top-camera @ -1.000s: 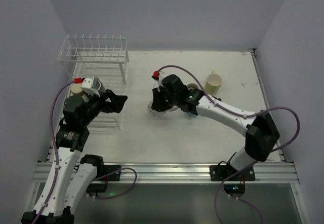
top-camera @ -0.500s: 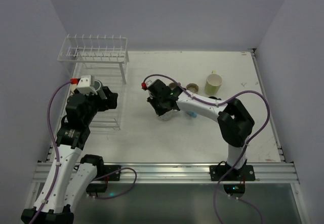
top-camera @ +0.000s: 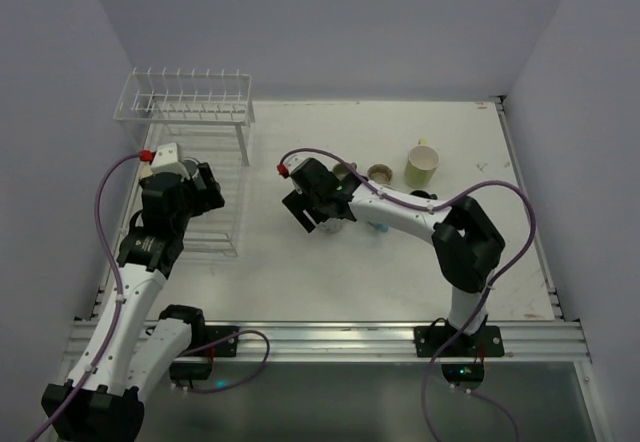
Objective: Unload the cups from the dish rack
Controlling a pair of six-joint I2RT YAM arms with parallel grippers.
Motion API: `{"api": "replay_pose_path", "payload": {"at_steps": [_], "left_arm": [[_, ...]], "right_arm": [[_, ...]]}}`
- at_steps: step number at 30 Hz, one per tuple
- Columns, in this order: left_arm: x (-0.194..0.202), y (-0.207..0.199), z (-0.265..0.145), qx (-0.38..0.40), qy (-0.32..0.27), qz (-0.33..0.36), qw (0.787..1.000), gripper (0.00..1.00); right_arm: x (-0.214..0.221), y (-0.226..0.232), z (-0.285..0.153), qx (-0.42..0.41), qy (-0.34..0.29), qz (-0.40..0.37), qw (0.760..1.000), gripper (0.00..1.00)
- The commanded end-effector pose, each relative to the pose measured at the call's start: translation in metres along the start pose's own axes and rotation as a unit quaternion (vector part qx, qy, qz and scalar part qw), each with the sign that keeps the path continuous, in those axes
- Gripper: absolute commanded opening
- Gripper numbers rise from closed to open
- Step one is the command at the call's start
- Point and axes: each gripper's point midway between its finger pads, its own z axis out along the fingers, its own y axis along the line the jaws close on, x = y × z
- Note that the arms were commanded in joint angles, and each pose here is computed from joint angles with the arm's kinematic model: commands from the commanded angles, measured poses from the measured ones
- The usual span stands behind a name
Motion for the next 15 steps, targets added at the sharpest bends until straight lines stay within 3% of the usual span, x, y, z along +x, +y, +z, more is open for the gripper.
{"api": "replay_pose_path", "payload": {"at_steps": [1,4,10,15], "left_arm": [[-0.031,0.010,-0.001,-0.047,-0.041,-0.031,0.998,1.00],[-0.035,0.015,0.009,-0.075,-0.038,-0.041,0.996,1.00],[-0.040,0.033,0.040,-0.116,-0.024,-0.078,0.990,1.00],[-0.042,0.048,0.062,-0.156,-0.025,-0.102,0.982,1.00]], "right_arm": [[-0.036,-0.003,-0.034,-0.006,-0.074,-0.003,0.997,0.84],[-0.052,-0.004,-0.058,-0.014,-0.110,0.010,0.994,0.98],[-0.073,0.013,-0.124,-0.096,-0.203,0.057,0.973,0.99],[-0.058,0.031,-0.149,-0.161,-0.241,0.070,0.954,0.99]]}}
